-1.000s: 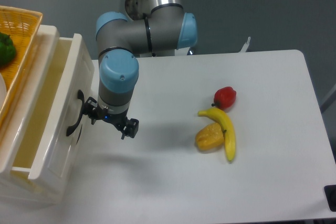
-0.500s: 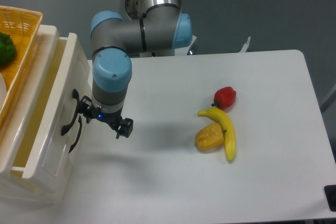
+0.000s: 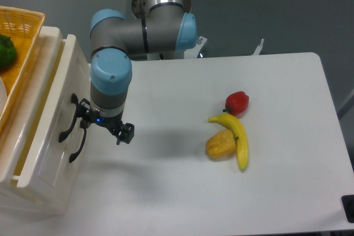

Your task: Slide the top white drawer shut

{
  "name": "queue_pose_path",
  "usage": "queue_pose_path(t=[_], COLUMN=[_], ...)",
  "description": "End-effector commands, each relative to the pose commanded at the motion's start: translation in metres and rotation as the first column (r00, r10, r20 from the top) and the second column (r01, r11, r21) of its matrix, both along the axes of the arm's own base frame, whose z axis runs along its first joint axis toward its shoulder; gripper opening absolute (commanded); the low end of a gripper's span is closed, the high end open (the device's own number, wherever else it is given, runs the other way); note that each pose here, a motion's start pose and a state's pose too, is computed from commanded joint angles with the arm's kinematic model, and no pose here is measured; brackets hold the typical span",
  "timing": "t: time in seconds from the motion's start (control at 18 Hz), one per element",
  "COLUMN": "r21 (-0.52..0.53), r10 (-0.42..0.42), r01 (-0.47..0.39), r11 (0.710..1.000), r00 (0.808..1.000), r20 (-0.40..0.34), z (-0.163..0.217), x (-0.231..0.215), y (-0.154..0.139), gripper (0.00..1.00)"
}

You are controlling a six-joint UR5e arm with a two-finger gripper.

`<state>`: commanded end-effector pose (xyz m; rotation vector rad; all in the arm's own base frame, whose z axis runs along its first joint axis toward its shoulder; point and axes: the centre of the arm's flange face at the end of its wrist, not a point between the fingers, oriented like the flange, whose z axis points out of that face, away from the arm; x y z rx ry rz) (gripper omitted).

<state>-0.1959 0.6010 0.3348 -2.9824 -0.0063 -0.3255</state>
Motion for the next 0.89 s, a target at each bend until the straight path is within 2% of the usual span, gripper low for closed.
queue_pose_path(t=[0.89], r21=[0.000], r10=[0.020], r01=[-0.020], r11=[1.000], r00=[1.000], r20=[-0.002], z=[0.005], x=[0.006], y=[0.001], gripper=[1.00])
